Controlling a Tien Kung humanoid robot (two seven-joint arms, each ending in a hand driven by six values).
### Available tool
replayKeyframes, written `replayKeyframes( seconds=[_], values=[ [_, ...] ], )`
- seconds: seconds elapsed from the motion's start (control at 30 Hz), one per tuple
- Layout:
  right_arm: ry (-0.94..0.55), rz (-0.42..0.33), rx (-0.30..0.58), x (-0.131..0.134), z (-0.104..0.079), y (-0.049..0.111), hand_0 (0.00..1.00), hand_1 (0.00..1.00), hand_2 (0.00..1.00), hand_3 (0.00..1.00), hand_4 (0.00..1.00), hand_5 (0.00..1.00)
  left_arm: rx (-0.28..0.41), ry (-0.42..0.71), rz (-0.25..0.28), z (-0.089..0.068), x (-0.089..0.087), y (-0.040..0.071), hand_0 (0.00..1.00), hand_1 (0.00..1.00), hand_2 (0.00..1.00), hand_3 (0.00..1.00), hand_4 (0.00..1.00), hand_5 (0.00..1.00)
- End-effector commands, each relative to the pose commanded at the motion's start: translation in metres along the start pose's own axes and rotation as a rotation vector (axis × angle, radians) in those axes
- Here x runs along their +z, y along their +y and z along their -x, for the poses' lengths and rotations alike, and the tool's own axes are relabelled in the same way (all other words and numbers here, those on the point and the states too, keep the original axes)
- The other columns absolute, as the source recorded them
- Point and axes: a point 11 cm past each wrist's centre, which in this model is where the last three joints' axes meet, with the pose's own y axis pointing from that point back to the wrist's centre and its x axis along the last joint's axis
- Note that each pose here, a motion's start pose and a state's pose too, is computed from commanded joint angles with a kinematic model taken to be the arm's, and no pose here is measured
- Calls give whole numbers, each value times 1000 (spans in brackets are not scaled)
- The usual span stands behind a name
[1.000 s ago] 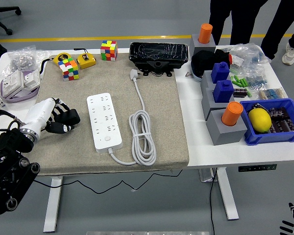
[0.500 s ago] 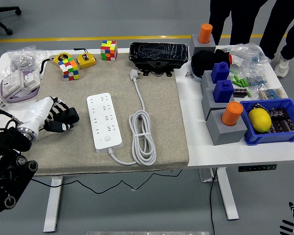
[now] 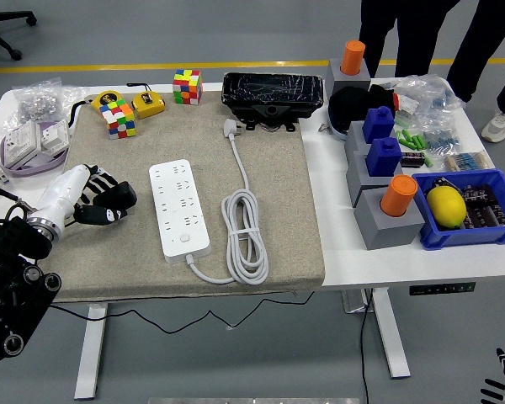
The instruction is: Pick up the plug,place it near the board,insert it into the board,press the button
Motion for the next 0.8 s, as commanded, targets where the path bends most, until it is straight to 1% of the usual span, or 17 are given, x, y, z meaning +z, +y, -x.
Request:
replayKeyframes(
  seconds=[0.03, 0.2, 0.23, 0.3, 0.4, 0.43, 0.5, 0.57, 0.6, 0.63, 0.7, 0.8],
  values=[
    [0, 0, 0, 0, 0, 0, 744, 630, 615, 642, 998, 998, -5, 5, 0, 0, 0, 0, 525, 711, 674, 665, 998, 556],
    [0, 2, 1, 1, 0, 0, 744, 630, 615, 642, 998, 998, -25, 17, 0, 1, -2, 0, 525, 711, 674, 665, 998, 556],
    [0, 3, 2, 2, -1, 0, 744, 630, 615, 642, 998, 998, -25, 26, 3, 1, -2, 1, 642, 768, 727, 709, 998, 780],
    [0, 4, 2, 2, -1, 0, 744, 630, 615, 642, 998, 998, -14, 46, 11, -1, -2, 1, 642, 768, 727, 709, 998, 780],
    [0, 5, 2, 3, -1, 0, 744, 630, 615, 642, 998, 998, 15, 104, 26, -5, -1, 1, 642, 768, 727, 709, 998, 780],
    [1, 7, 2, 3, -1, 0, 744, 629, 615, 643, 998, 998, 53, 156, 45, -9, 1, 2, 862, 901, 852, 828, 998, 998],
    [2, 7, 2, 4, -1, 0, 744, 629, 615, 643, 998, 998, 108, 242, 68, -16, 3, 2, 862, 901, 852, 828, 998, 998],
    [1, 7, 1, 4, 0, 0, 744, 629, 615, 643, 998, 998, 148, 325, 85, -22, 3, 3, 862, 901, 852, 828, 998, 998],
    [1, 7, 1, 4, 0, 0, 744, 629, 615, 643, 998, 998, 158, 372, 91, -23, 1, 3, 862, 901, 852, 828, 998, 998],
    [1, 7, 1, 4, 0, 0, 745, 629, 615, 643, 998, 998, 162, 415, 95, -23, 0, 3, 924, 946, 895, 880, 998, 998],
    [0, 5, 1, 3, 0, 0, 745, 629, 615, 643, 998, 998, 162, 521, 97, -21, -5, 2, 924, 946, 895, 880, 998, 998],
    [0, 4, 0, 2, 0, 0, 745, 629, 615, 643, 998, 998, 160, 651, 95, -17, -11, 3, 924, 946, 895, 880, 998, 998]
  ],
)
